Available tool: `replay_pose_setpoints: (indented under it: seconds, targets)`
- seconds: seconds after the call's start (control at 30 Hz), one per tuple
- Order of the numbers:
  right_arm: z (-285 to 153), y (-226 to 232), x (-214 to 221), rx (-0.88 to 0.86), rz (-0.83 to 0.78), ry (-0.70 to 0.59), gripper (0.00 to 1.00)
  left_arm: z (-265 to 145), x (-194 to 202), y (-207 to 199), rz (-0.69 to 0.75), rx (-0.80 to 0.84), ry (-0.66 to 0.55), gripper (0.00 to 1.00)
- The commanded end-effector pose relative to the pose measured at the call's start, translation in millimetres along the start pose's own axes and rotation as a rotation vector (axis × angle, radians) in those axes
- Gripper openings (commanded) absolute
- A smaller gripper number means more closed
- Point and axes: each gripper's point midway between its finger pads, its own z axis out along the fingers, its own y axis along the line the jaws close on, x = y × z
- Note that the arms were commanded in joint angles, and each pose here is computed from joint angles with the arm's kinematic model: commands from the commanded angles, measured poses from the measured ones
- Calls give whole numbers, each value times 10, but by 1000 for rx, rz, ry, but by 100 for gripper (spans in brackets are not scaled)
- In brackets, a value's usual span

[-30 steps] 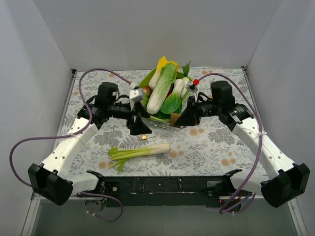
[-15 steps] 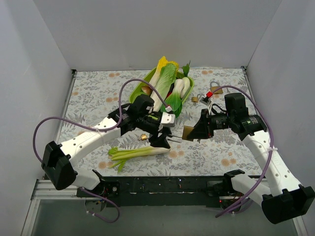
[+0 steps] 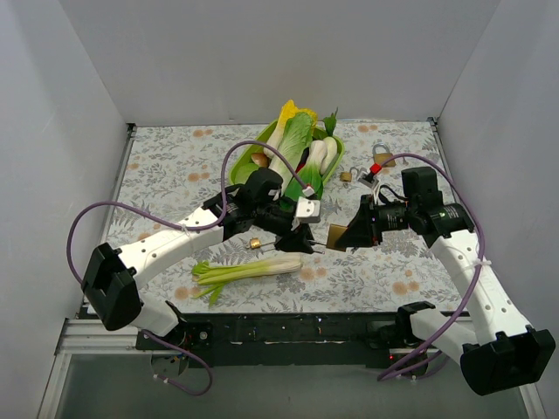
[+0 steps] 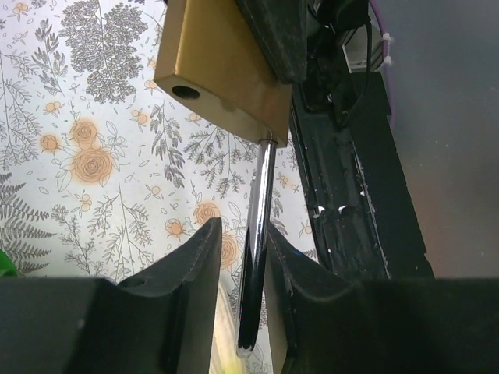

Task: Lock with the key
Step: Pick up the lock from the center of the board.

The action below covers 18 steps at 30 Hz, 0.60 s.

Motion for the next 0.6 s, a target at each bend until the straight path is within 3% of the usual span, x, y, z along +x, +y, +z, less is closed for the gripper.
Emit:
replay_pose_setpoints:
  seconds: [0.0, 0.17, 0.4, 0.5, 0.53, 0.57]
  targets:
    - [-22, 124, -75, -79, -33, -24, 1, -57, -239, 6, 43, -35, -62, 27]
    - [-33, 87, -81, -76, -10, -28, 1, -50, -260, 37, 51, -50, -71, 0]
    - [-18, 5, -49, -69, 34, -15, 1, -94, -332, 36, 61, -85, -116, 0]
    - [-7, -68, -34, -46, 54, -3, 42, -106, -359, 27, 38, -95, -136, 0]
    - [-8, -92, -24, -33, 63, 1, 68, -114, -378, 30, 39, -101, -144, 0]
    - [-15, -117, -34, -19, 62, 2, 75, -109, -362, 29, 32, -101, -142, 0]
